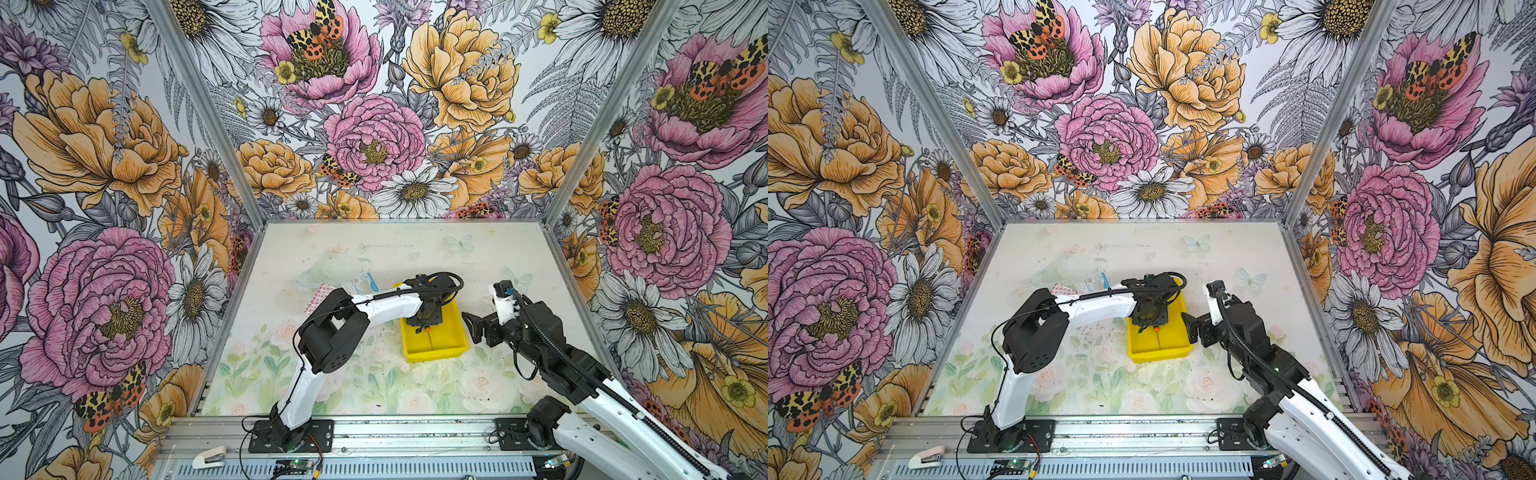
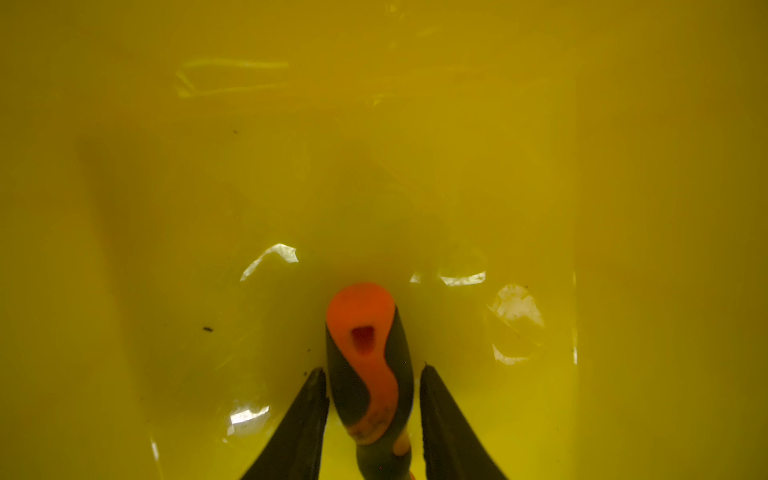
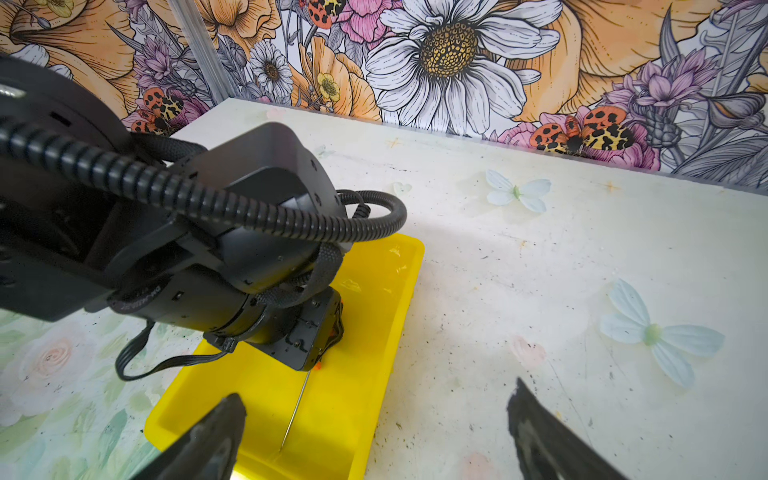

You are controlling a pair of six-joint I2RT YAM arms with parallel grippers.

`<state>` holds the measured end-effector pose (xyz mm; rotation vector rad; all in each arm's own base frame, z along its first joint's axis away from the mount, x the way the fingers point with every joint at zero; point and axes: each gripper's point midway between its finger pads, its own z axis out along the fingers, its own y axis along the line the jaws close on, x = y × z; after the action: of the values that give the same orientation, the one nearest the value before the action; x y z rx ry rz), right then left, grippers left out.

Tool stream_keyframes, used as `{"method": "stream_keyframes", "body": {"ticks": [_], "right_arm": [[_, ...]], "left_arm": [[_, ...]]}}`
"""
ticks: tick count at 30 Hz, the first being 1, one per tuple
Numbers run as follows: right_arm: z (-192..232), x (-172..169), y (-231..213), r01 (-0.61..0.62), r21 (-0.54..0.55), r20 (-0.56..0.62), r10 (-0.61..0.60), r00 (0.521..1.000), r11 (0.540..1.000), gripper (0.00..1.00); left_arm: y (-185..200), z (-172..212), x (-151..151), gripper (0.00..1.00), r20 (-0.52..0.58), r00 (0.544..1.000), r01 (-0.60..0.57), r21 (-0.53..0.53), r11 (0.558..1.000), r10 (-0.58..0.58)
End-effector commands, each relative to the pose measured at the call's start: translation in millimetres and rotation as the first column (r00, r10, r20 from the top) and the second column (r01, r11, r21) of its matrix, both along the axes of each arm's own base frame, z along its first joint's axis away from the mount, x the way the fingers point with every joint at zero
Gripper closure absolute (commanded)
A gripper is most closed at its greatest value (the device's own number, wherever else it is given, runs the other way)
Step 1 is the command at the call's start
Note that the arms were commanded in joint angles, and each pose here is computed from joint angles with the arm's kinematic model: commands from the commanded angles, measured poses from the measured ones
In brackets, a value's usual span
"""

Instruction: Put the screwdriver in the bin

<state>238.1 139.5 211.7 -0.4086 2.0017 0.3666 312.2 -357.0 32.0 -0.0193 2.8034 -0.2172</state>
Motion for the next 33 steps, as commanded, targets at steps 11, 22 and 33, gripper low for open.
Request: {"method": "stream_keyframes", "body": {"ticks": [11, 22, 33], "right_arm": [[0, 0, -3, 0.013, 0.015, 0.003, -0.013, 1.000, 1.000, 0.01], [11, 0, -6, 0.033, 0.042, 0.026, -0.034, 0.999, 0.999, 0.00], [16, 9, -2, 0.055, 0.060, -0.006, -0.055, 0.998, 0.997, 0.01]], "left_arm": [[3, 24, 5, 0.44, 0.044, 0.999, -0.017, -0.037, 0.999, 0.019], [11, 83, 12, 0.35, 0.162, 0.986, -0.033, -0.092, 0.995, 0.048], [26, 141, 14, 0.21, 0.318, 0.946, 0.080, -0.056, 0.995, -0.058]]}}
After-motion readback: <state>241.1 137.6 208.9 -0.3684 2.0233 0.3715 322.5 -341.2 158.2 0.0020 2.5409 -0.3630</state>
